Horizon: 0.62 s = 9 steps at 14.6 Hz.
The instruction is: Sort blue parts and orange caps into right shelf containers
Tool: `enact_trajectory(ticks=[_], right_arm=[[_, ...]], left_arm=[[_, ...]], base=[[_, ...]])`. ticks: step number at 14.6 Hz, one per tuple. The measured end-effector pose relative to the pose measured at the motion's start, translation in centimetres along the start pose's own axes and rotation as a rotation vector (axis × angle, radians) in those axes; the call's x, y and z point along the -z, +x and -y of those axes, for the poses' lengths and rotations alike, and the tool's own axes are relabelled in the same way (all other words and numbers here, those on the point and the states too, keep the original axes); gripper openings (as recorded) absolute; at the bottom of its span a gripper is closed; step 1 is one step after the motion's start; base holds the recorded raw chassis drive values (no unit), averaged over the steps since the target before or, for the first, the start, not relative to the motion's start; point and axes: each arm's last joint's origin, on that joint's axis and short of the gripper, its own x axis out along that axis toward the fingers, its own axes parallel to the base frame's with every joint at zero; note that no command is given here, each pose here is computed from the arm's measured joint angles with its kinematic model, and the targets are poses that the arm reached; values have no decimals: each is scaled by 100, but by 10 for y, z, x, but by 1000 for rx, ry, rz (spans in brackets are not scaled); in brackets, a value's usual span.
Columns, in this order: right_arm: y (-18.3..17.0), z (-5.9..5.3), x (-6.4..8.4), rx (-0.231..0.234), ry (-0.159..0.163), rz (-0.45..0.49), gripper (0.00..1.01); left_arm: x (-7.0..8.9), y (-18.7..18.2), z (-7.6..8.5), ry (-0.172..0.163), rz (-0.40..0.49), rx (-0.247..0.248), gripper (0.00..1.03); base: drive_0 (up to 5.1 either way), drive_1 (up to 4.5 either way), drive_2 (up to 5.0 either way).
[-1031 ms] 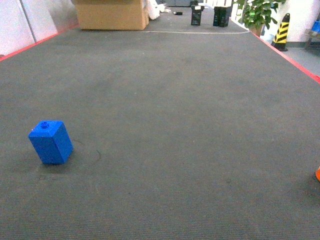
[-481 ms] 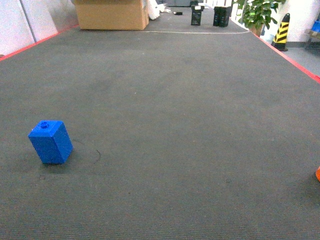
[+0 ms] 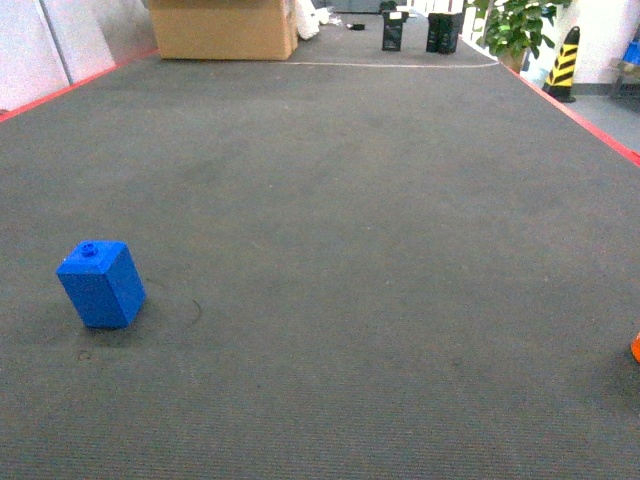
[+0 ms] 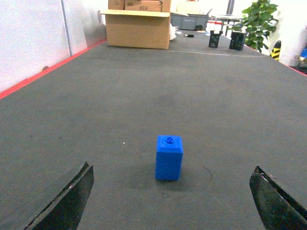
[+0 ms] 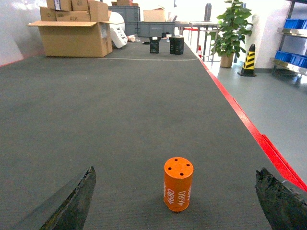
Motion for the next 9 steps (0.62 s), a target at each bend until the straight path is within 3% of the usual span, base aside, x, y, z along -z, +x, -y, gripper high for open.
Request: enact_trajectory(ticks=[9], right_arm=[[0, 0, 0, 0, 0, 0, 98]], left_arm=[[0, 0, 0, 0, 0, 0, 98]], base=[[0, 0, 0]])
